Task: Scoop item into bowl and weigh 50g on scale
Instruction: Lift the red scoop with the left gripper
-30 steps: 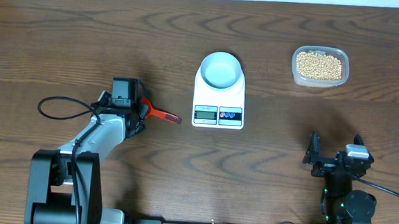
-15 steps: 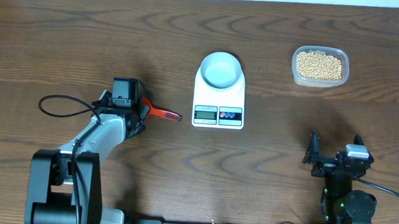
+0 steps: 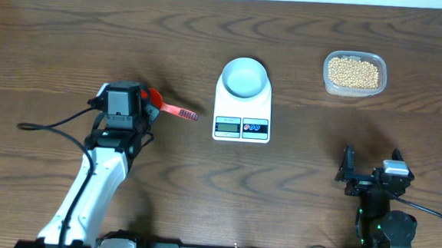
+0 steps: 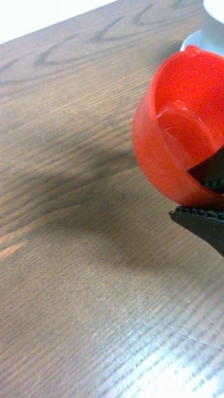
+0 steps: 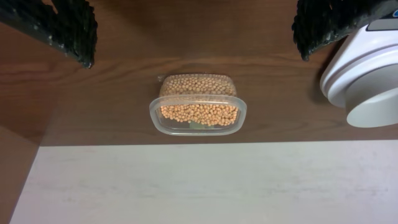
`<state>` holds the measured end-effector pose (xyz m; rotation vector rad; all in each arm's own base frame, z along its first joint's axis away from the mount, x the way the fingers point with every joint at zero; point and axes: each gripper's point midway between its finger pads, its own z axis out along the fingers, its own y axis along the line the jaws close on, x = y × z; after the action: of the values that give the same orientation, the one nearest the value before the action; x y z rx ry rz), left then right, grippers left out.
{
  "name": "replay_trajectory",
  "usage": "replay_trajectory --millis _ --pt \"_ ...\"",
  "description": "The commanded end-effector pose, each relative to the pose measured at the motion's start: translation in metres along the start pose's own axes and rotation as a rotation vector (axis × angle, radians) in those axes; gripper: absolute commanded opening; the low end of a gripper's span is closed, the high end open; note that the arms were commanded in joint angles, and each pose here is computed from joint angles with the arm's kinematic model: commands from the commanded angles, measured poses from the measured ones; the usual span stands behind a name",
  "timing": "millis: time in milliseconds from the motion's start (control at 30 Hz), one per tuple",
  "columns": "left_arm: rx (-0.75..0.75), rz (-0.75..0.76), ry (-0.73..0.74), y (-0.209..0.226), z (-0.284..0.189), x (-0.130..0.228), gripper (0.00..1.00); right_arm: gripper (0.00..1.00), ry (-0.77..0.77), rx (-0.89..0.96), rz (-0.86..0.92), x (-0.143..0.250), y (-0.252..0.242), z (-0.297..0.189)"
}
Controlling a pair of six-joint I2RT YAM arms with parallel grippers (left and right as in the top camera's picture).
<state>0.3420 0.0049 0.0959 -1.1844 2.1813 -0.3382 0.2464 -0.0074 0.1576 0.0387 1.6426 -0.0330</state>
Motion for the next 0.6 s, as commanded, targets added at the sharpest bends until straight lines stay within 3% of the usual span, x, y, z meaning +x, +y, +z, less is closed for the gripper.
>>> replay_trajectory --millis 0,567 --pt "0.008 0.023 -0.018 -0.001 -0.012 -0.004 0.07 0.99 -0.001 0.002 -0.015 0.000 0.000 0.000" --pt "0.079 0.046 -0.027 -0.021 -0.017 0.000 0.08 0.99 -0.001 0.002 -0.015 0.000 0.000 0.000"
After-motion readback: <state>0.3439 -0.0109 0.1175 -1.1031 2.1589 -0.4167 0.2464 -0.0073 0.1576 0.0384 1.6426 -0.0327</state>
